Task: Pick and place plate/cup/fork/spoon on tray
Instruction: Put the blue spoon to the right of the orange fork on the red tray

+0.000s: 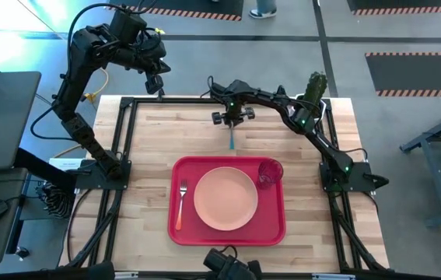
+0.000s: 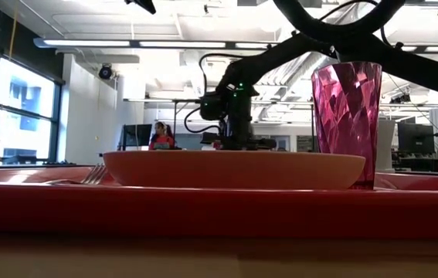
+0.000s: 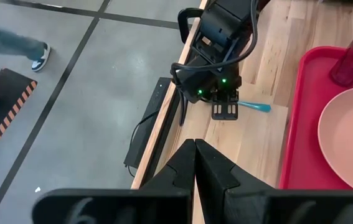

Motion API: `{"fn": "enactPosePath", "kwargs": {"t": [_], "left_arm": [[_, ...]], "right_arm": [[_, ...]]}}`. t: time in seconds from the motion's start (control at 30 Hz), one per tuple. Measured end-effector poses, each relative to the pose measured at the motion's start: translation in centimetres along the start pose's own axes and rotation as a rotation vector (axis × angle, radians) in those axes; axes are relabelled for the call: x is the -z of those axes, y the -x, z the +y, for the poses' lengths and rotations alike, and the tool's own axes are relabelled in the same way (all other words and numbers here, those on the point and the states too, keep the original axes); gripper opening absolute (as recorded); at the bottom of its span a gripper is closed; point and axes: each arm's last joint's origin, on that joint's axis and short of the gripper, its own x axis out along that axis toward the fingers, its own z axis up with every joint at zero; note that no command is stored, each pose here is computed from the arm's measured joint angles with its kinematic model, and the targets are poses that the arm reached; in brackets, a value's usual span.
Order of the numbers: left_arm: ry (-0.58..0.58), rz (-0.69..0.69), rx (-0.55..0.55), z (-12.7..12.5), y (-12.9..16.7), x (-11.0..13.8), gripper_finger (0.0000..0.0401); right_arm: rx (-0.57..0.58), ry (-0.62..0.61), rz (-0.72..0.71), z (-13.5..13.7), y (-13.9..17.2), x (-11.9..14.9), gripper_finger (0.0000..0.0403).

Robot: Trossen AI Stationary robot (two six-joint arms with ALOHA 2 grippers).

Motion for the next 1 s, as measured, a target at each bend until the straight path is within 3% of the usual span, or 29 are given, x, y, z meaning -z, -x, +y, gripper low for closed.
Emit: {"fn": "enactPosePath", "kwargs": {"t": [0.23,0.6,1.0], "left_arm": [[0.000,0.000,0.000,0.0,0.0,0.0,0.0000],[0.000,0.000,0.000,0.0,0.0,0.0,0.0000],[0.000,0.001,0.000,0.0,0.0,0.0,0.0000]], "right_arm": [[-0.006,0.050,0.000,0.0,0.0,-0.1,0.0008],[0.010,0.136,0.014,0.2,0.2,0.4,0.0003],[-0.054,0.248,-0.120,2.3,6.2,2.8,0.0001]]}}
